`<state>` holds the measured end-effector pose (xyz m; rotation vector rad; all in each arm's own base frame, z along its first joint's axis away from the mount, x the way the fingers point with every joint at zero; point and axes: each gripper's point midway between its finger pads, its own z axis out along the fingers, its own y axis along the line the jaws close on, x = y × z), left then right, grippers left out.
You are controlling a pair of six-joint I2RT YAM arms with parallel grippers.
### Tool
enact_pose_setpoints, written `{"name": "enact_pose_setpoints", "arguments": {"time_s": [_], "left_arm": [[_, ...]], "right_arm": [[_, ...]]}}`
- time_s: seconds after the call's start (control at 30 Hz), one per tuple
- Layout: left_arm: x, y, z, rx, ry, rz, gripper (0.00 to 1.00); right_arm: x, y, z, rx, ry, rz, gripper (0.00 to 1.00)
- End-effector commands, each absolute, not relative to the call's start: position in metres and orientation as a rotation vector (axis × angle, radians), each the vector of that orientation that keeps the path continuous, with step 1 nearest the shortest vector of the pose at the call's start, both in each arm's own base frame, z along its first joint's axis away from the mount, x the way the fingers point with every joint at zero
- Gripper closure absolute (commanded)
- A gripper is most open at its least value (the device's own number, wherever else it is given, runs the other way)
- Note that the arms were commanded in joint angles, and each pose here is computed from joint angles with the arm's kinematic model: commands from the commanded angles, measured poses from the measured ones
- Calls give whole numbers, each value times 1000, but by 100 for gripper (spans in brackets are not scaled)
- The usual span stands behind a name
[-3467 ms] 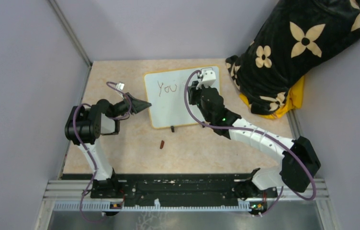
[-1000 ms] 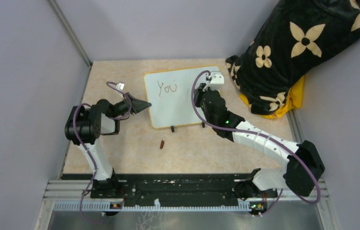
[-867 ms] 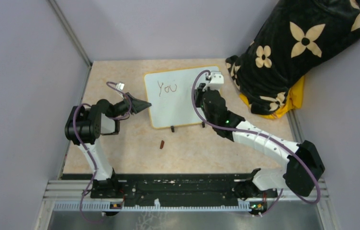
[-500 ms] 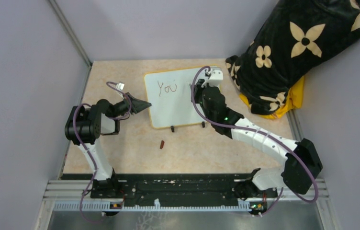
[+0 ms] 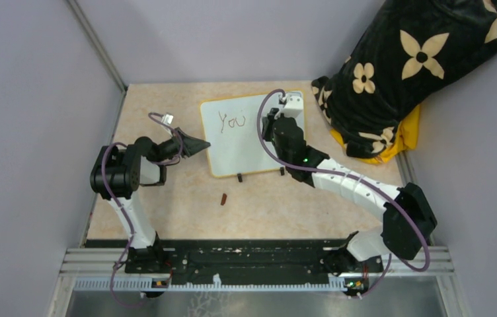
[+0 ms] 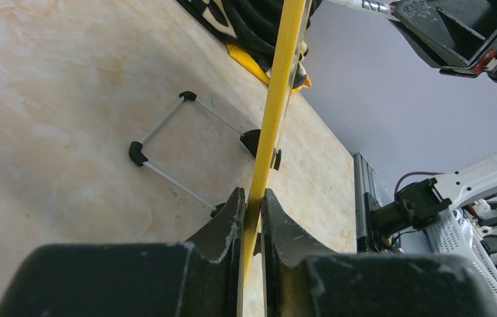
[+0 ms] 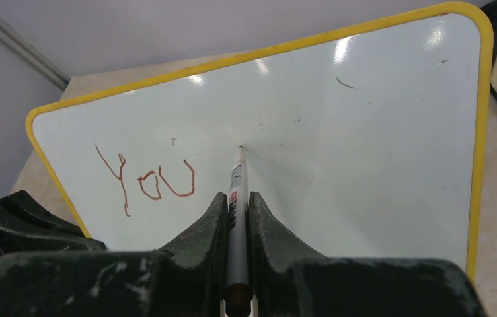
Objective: Write a sentence on the whiteboard
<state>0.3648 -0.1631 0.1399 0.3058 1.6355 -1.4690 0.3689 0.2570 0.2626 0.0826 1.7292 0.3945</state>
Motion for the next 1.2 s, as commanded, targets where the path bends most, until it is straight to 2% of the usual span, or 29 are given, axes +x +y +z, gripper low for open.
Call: {"name": "enact_pose_setpoints", "arguments": {"time_s": [0.0, 0.77, 1.17], "left_arm": [[355, -170, 157, 468, 1474, -1399, 100], [355, -171, 159, 473, 1470, -1400, 100], [354, -172, 159, 473, 1472, -1403, 100]], "right_arm": [[382, 254, 299, 172, 1634, 429, 100], [381, 273, 274, 74, 1721, 456, 100], [370, 262, 249, 51, 1786, 407, 100]]}}
